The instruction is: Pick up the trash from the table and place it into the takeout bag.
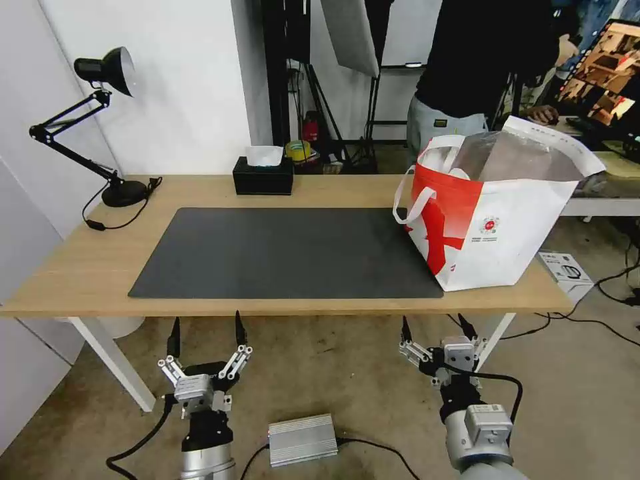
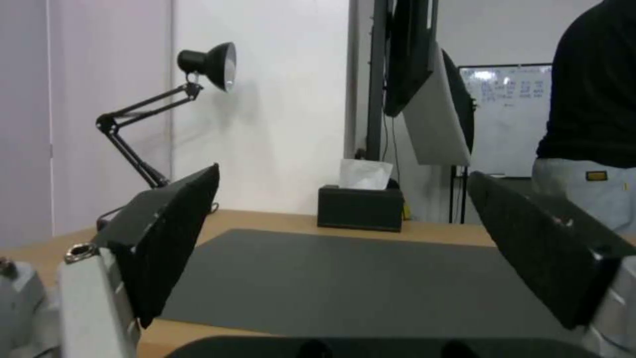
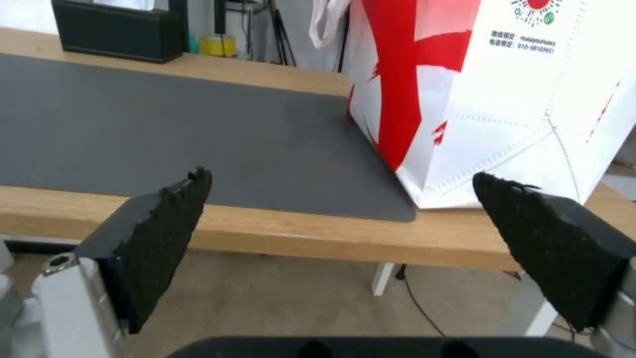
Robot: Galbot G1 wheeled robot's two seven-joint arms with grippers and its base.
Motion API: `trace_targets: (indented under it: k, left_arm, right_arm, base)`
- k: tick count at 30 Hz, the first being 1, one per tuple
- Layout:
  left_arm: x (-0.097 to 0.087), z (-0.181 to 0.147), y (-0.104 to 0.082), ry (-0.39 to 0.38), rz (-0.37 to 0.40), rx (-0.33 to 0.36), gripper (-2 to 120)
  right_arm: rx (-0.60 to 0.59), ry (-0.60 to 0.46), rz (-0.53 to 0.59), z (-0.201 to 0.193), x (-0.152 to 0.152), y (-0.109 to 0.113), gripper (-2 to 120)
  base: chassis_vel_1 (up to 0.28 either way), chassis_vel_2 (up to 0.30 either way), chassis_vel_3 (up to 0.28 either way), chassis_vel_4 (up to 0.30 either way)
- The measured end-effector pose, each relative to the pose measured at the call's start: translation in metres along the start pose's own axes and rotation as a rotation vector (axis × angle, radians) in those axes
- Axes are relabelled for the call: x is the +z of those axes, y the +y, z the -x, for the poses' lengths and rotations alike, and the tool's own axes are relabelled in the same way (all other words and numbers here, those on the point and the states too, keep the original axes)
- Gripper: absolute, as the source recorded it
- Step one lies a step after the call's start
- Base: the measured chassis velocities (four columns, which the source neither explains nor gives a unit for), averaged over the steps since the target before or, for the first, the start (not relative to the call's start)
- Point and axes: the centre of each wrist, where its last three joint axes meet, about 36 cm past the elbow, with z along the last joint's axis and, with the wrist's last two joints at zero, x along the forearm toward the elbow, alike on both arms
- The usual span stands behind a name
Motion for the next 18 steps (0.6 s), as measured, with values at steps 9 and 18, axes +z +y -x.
trace_targets:
  k: [9,18]
  left_arm:
    - [0.0036,0.0007,0.0047,0.003,0.018,0.002,100]
    - [0.0037,0.0008,0.0051,0.003,0.020,0.001,100]
  right_arm:
    - [0.000,0.000,0.000,0.0000,0.0000,0.0000,100]
    - [0.000,0.000,0.000,0.0000,0.0000,0.0000,100]
  base:
    - [0.000,0.000,0.000,0.000]
    - [0.000,0.000,0.000,0.000]
